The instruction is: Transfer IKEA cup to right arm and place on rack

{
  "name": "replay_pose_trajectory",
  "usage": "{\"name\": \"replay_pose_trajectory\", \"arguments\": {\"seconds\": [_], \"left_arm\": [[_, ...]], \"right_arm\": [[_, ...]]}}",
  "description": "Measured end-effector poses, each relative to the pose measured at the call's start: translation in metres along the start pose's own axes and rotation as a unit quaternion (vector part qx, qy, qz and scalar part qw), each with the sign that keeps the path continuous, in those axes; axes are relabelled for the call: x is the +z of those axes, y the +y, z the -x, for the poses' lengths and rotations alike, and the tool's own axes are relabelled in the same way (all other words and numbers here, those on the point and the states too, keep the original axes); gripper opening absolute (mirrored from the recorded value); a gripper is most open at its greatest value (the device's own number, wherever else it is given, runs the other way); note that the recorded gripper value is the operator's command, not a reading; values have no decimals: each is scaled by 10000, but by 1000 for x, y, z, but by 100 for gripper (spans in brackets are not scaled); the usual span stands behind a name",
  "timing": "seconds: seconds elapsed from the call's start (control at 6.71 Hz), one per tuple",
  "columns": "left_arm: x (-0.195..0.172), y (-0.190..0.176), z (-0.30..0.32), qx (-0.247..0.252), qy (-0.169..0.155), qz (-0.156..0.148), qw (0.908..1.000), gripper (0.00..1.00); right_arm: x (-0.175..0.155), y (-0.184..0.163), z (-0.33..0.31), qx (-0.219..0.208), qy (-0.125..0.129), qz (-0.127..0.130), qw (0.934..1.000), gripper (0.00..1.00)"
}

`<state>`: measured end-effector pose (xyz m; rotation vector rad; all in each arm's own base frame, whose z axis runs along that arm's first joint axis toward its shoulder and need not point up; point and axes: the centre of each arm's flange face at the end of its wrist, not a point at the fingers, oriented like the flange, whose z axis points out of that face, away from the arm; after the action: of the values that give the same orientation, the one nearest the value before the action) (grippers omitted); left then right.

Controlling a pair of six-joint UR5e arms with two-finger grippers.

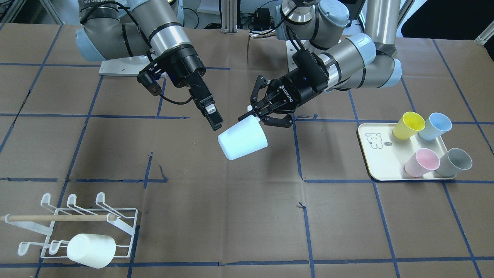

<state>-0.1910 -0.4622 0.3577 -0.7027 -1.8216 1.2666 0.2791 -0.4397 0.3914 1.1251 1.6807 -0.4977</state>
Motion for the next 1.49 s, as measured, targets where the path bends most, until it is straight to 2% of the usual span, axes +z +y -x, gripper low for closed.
{"name": "replay_pose_trajectory", "arguments": {"seconds": [0.45, 1.19, 1.34, 1.49], "left_arm": [[0, 0, 0, -20, 0, 1, 10000, 1], [0, 0, 1, -31, -6, 0, 10000, 2], [0, 0, 1, -34, -2, -1, 10000, 2], [0, 0, 1, -36, -2, -2, 10000, 3]], "right_arm": [[34, -2, 9, 16, 8, 55, 10000, 100], [60, -1, 10, -14, 46, 115, 9999, 99], [60, 2, 10, -20, 52, 126, 9999, 89], [60, 2, 10, -17, 54, 132, 9999, 74]]}}
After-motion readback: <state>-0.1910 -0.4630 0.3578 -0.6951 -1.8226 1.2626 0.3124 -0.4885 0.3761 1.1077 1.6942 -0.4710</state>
